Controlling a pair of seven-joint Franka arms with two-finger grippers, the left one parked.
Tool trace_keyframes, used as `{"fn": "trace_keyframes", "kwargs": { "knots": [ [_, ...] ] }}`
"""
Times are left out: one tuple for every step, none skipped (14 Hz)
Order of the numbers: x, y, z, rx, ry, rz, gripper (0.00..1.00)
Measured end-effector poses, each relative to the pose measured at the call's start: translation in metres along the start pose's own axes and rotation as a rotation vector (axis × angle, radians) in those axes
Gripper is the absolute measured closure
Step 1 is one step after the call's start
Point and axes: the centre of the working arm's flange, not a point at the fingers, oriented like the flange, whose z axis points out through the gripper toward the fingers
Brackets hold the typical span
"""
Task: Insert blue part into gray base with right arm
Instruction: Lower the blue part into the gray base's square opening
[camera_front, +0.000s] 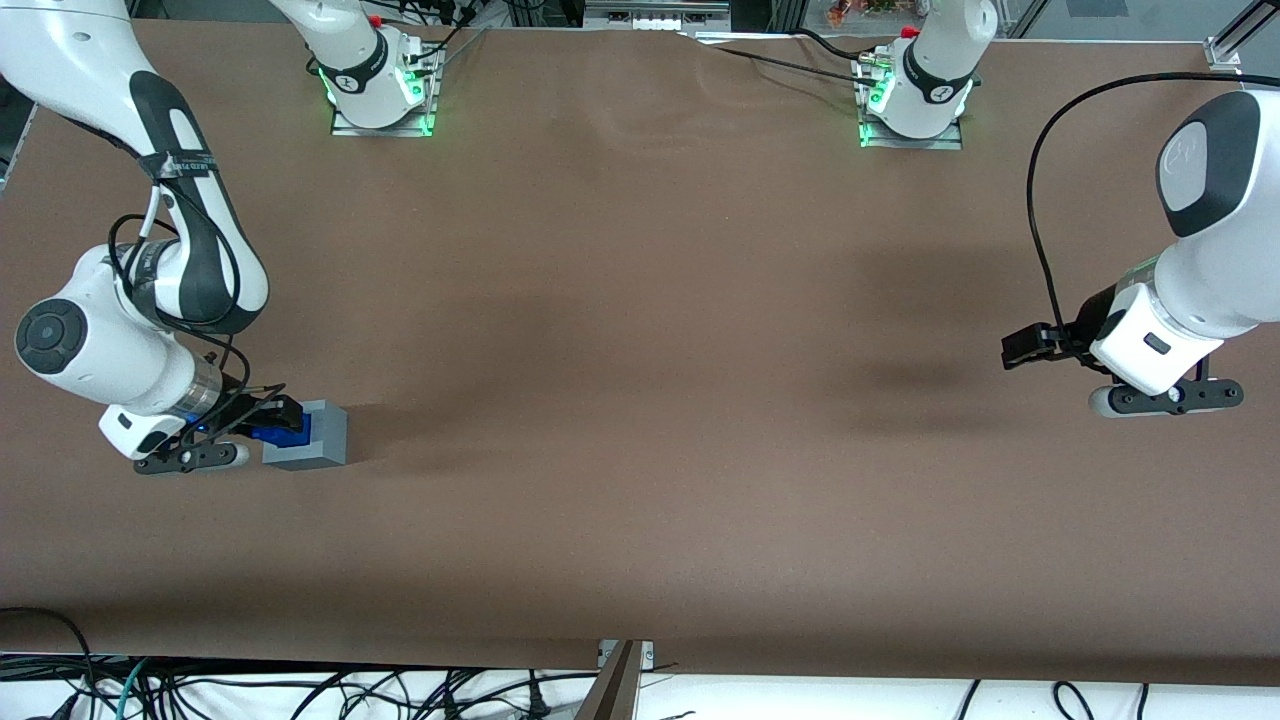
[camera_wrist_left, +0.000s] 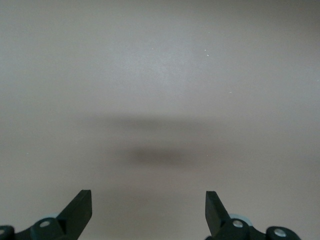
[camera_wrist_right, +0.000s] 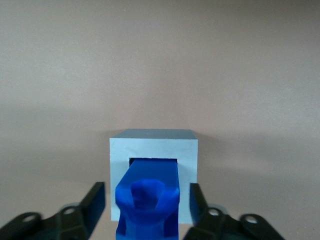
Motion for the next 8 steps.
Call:
{"fn": "trace_keyframes", "kwargs": {
  "knots": [
    [0.001, -0.001, -0.012, -0.001, -0.007, -0.001, 0.07],
    [0.002, -0.003, -0.030, -0.001, -0.023, -0.005, 0.00],
    [0.003, -0.007, -0.054, -0.002, -0.043, -0.012, 0.00],
    [0.001, -0.012, -0.084, -0.005, -0.062, -0.020, 0.00],
    [-0.003, -0.016, -0.120, -0.009, -0.075, -0.024, 0.00],
    [-0.010, -0.020, -0.159, -0.017, -0.077, -0.026, 0.00],
    [-0.022, -0.023, -0.197, -0.027, -0.072, -0.026, 0.00],
    [-0.036, -0.027, -0.233, -0.037, -0.069, -0.025, 0.00]
  ]
}}
